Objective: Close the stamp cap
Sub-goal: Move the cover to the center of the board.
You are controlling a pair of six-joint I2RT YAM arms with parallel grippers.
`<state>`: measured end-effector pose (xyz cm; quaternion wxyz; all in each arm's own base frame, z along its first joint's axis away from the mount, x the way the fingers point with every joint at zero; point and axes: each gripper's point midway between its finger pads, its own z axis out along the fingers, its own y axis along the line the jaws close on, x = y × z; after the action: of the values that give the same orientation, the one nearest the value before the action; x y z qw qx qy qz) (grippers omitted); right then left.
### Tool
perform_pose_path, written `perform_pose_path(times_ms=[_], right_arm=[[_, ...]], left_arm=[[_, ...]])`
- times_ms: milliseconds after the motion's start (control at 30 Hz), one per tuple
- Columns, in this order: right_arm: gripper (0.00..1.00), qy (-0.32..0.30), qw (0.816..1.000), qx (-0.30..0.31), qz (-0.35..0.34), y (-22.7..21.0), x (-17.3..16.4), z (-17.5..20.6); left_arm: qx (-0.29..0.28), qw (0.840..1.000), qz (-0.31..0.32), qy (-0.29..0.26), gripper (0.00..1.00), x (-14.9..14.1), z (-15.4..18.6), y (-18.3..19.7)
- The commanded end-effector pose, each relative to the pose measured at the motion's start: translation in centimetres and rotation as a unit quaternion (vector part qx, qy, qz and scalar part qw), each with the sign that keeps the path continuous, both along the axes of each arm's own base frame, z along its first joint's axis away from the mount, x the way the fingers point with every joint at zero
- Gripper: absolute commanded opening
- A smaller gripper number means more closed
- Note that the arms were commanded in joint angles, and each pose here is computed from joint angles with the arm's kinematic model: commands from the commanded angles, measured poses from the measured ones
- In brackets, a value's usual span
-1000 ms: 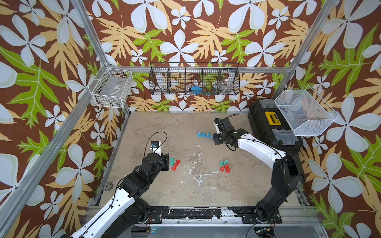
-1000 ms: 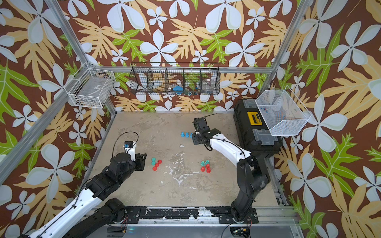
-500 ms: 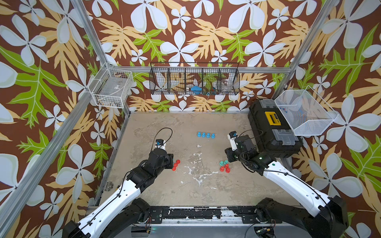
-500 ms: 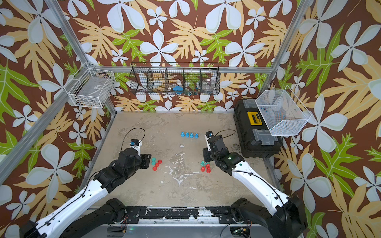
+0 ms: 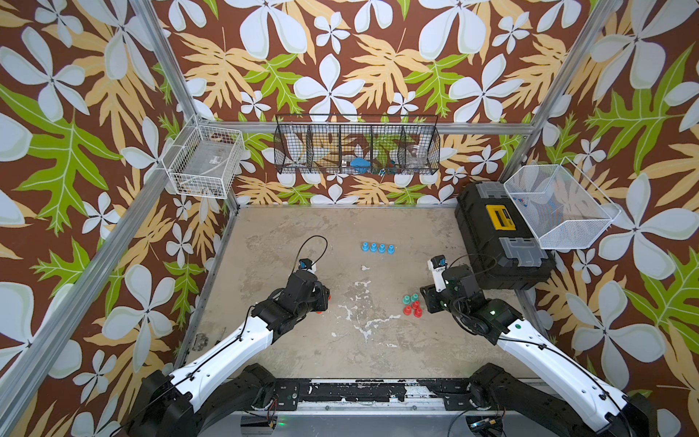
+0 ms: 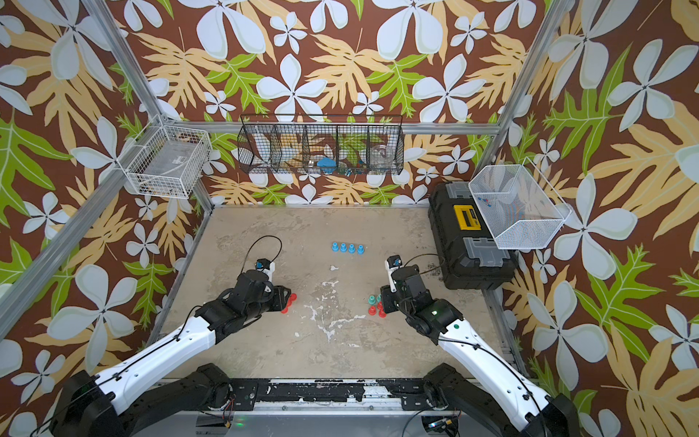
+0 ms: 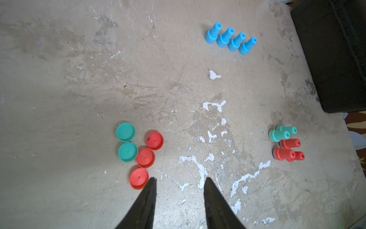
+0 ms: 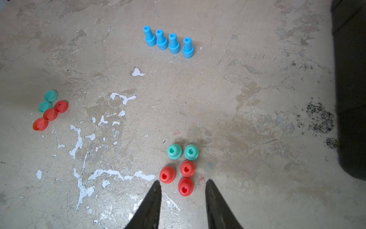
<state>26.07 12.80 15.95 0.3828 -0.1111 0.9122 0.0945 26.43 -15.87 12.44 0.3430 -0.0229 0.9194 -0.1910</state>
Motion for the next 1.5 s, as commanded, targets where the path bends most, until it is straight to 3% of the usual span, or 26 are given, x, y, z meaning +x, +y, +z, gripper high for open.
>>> perform_pose_path(times_ms=[0,267,900,1467], right_arm=[[0.39,0.000,1.000,0.014,0.003,0.5,0.0,0.0],[0.39,0.001,1.000,0.016,0.003,0.5,0.1,0.0],[0.39,-0.001,1.000,0.024,0.009,0.8,-0.1,0.1],[0.38,-0.007,1.000,0.029,0.010,0.8,-0.2,0.4]], left_arm=[[-0.025,1.000,0.000,0.000,0.43,0.2,-0.3,-0.7],[-0.027,0.999,0.001,0.028,0.43,0.2,-3.3,-1.2],[0.020,0.998,0.018,0.058,0.42,3.9,-7.1,-2.6],[0.046,0.995,0.026,0.082,0.42,4.7,-9.3,-2.7]])
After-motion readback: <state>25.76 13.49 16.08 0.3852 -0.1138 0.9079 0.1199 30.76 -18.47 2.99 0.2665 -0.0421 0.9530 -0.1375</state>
